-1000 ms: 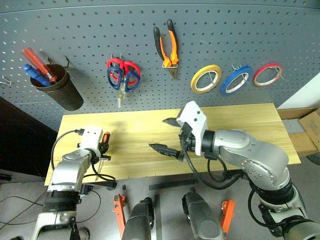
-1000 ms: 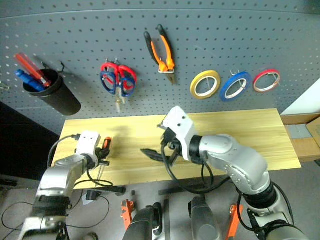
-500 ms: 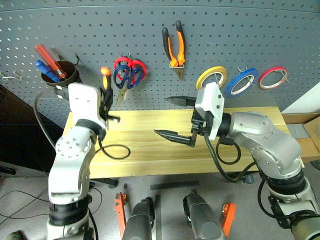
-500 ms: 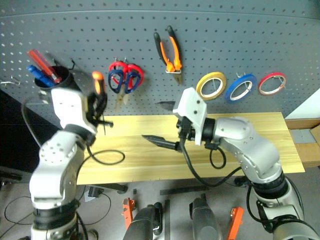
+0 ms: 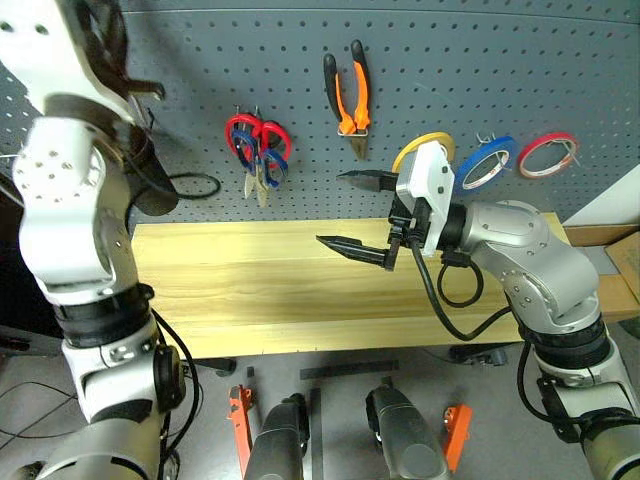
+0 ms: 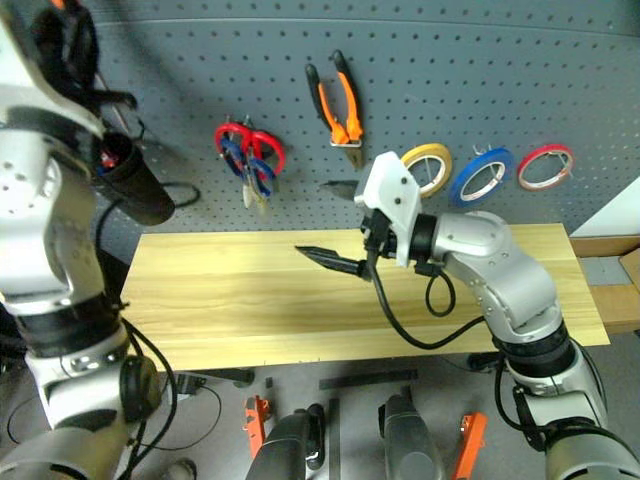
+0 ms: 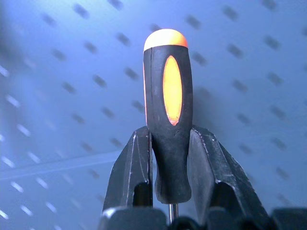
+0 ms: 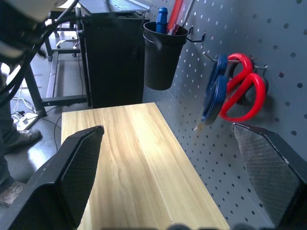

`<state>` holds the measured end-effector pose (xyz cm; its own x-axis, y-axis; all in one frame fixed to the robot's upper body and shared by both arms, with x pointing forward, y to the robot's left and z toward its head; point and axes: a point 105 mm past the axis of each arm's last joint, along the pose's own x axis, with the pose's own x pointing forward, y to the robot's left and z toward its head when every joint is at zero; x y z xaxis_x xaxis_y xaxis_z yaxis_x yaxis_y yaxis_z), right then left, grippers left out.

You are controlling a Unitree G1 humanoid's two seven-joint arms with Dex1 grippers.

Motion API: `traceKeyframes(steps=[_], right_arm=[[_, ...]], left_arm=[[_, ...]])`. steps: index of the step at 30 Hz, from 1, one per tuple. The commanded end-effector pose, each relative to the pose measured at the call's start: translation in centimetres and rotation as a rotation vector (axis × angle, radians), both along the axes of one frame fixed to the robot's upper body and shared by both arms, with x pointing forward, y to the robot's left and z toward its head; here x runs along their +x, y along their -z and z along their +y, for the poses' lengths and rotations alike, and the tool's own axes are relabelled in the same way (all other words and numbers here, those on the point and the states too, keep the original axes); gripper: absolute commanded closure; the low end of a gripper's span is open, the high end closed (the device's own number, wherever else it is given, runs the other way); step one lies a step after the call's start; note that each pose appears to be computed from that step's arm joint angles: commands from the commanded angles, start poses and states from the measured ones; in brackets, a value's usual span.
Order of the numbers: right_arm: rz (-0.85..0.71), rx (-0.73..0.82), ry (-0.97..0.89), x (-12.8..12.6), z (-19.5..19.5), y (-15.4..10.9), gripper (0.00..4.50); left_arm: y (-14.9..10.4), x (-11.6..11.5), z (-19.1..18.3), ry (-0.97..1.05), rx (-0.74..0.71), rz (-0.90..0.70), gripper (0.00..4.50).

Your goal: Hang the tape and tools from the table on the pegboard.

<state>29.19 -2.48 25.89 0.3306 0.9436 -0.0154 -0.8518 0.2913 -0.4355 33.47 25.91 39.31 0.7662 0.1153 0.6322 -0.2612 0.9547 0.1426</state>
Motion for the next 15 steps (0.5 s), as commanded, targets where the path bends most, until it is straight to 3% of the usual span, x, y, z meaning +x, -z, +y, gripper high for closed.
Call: traceKeyframes(steps=[1, 9, 15], right_arm=[[-0.074, 0.032, -0.023, -0.7, 0.0, -1.8, 0.0], [-0.092, 0.173, 0.001, 0.1, 0.0, -4.9, 0.0], [-0.095, 0.179, -0.008, -0.1, 0.2, -5.2, 0.0]], left_arm=[[-1.2, -1.5, 2.0, -0.079, 0.0, -0.071, 3.81], [2.2, 0.1, 3.2, -0.085, -0.012, 0.015, 3.81], [3.3, 0.8, 2.7, -0.076, -0.012, 0.027, 3.81]])
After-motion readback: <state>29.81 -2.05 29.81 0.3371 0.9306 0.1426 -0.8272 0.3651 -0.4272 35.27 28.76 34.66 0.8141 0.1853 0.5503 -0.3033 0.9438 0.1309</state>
